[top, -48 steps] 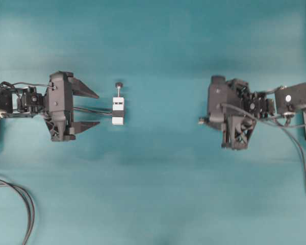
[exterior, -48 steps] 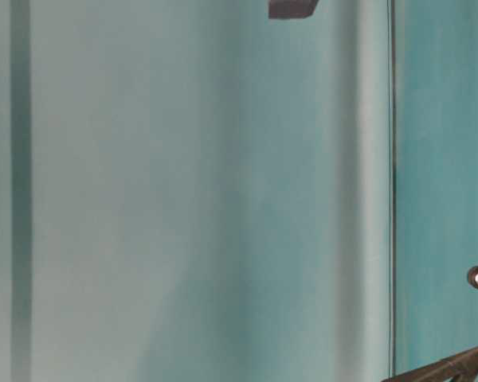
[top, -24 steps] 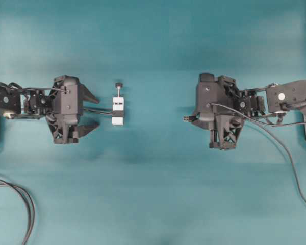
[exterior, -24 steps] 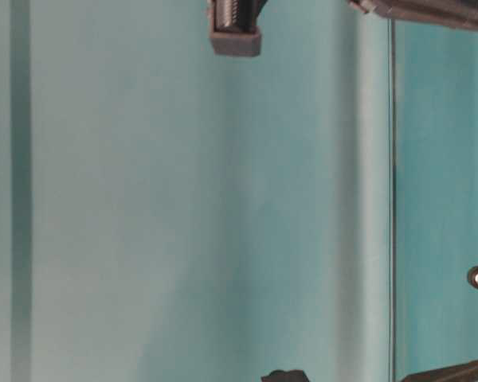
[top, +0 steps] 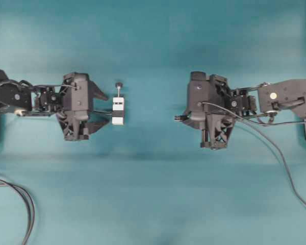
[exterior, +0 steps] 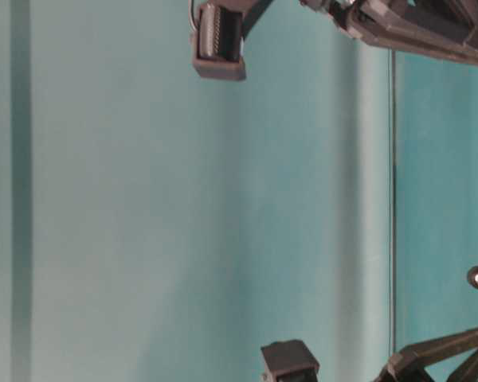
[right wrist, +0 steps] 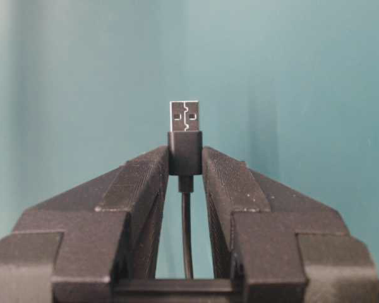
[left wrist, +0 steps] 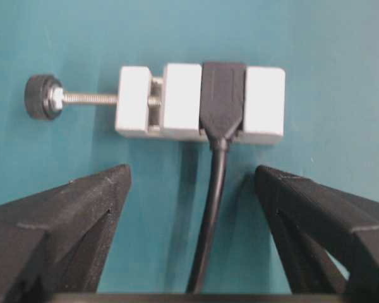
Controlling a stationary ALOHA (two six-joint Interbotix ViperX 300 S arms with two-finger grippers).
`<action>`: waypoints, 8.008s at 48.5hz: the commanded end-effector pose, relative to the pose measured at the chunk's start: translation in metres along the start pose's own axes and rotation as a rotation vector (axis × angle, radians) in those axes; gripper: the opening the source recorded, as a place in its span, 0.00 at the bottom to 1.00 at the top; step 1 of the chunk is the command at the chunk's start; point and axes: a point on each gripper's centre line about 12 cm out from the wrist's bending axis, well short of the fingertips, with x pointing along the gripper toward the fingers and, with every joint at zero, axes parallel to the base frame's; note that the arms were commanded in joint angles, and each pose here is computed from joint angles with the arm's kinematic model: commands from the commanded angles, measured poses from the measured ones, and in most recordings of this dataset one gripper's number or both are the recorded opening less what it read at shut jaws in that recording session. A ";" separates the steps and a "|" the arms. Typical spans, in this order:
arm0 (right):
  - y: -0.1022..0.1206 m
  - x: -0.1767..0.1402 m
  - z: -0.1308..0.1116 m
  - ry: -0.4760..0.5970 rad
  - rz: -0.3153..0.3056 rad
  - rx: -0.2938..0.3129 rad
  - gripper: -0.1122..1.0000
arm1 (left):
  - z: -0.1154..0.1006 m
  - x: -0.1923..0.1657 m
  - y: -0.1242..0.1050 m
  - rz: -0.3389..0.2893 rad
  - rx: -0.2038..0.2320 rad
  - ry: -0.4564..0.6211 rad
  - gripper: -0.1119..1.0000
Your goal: Insert the USB cable into the female connector supported by the left arm.
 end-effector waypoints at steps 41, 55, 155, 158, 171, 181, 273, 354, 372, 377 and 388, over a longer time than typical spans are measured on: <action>-0.011 0.028 0.032 0.053 -0.040 -0.087 0.30 | 0.016 0.006 0.012 0.026 -0.022 -0.030 0.94; -0.013 0.034 0.048 0.061 -0.058 -0.132 0.30 | 0.016 0.007 0.012 0.027 -0.013 -0.032 0.94; -0.003 0.086 0.099 0.354 -0.166 -0.151 0.30 | 0.006 0.008 0.010 0.022 0.008 -0.032 0.94; -0.004 0.088 0.098 0.356 -0.189 -0.200 0.30 | 0.007 0.008 0.010 0.023 0.008 -0.035 0.94; -0.006 0.091 0.099 0.345 -0.201 -0.214 0.30 | 0.004 0.007 0.009 0.022 0.008 -0.034 0.94; -0.005 0.095 0.101 0.313 -0.188 -0.218 0.30 | 0.006 0.007 0.010 0.025 0.008 -0.047 0.94; 0.002 0.087 0.109 0.209 -0.151 -0.228 0.30 | 0.001 0.005 0.009 0.026 0.010 -0.066 0.94; 0.003 0.092 0.113 0.159 -0.138 -0.197 0.30 | 0.009 0.007 0.010 0.030 0.012 -0.084 0.94; -0.003 0.096 0.109 0.170 -0.152 -0.119 0.30 | 0.009 0.006 0.010 0.030 0.010 -0.085 0.94; -0.004 0.097 0.109 0.169 -0.154 -0.099 0.30 | 0.010 0.007 0.010 0.030 0.010 -0.088 0.94; -0.006 0.096 0.111 0.164 -0.157 -0.093 0.30 | 0.012 0.007 0.011 0.031 0.012 -0.091 0.94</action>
